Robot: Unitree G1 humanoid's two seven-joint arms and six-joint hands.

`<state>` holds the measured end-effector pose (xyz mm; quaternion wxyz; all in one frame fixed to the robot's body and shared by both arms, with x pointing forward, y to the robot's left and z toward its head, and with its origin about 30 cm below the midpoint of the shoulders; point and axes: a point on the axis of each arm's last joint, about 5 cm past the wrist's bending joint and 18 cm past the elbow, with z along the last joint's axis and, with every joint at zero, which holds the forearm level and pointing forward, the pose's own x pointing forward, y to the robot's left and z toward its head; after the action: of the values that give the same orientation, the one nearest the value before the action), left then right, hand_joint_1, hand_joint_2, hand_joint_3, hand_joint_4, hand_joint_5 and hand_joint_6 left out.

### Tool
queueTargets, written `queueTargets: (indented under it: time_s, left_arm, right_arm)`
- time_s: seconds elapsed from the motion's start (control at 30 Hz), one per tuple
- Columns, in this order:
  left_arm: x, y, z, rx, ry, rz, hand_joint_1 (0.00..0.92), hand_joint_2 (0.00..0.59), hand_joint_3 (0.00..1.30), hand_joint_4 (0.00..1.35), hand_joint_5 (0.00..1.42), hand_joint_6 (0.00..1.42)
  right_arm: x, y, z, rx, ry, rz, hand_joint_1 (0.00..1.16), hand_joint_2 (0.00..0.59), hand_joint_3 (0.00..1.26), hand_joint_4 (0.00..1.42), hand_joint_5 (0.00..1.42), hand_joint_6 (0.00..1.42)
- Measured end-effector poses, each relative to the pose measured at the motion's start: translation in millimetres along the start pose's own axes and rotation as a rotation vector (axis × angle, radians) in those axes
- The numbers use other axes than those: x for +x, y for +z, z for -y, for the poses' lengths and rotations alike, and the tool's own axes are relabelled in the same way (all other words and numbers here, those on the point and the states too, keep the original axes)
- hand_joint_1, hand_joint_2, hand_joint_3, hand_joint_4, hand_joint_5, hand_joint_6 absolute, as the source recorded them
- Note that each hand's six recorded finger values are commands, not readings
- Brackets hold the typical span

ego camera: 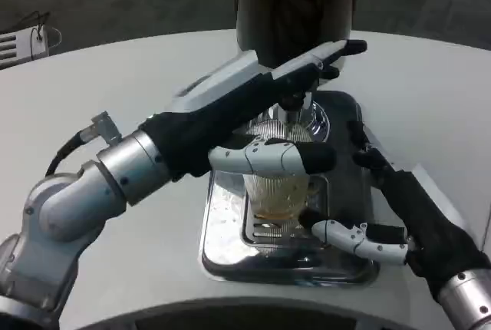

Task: Grasp the cup under the faucet to collect the drink, then remove the cup.

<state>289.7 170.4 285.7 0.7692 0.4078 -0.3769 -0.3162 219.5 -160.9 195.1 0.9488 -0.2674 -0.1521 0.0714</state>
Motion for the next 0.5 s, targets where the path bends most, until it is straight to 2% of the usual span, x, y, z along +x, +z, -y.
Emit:
queueTargets:
  time_s: [0.4,0.5]
  left_arm:
    - [-0.9,3.3,-3.4,0.026,-0.011,0.0,0.0,0.0,0.06,0.0,0.1,0.16]
    - [-1.0,4.4,-4.2,0.029,-0.015,-0.002,0.0,0.0,0.06,0.0,0.1,0.16]
  right_arm:
    - [5.6,-2.7,-1.4,0.0,0.0,-0.006,0.78,0.232,0.0,0.0,0.04,0.05]
    - [7.4,-1.9,-1.8,0.001,0.003,0.003,0.77,0.233,0.0,0.0,0.04,0.05]
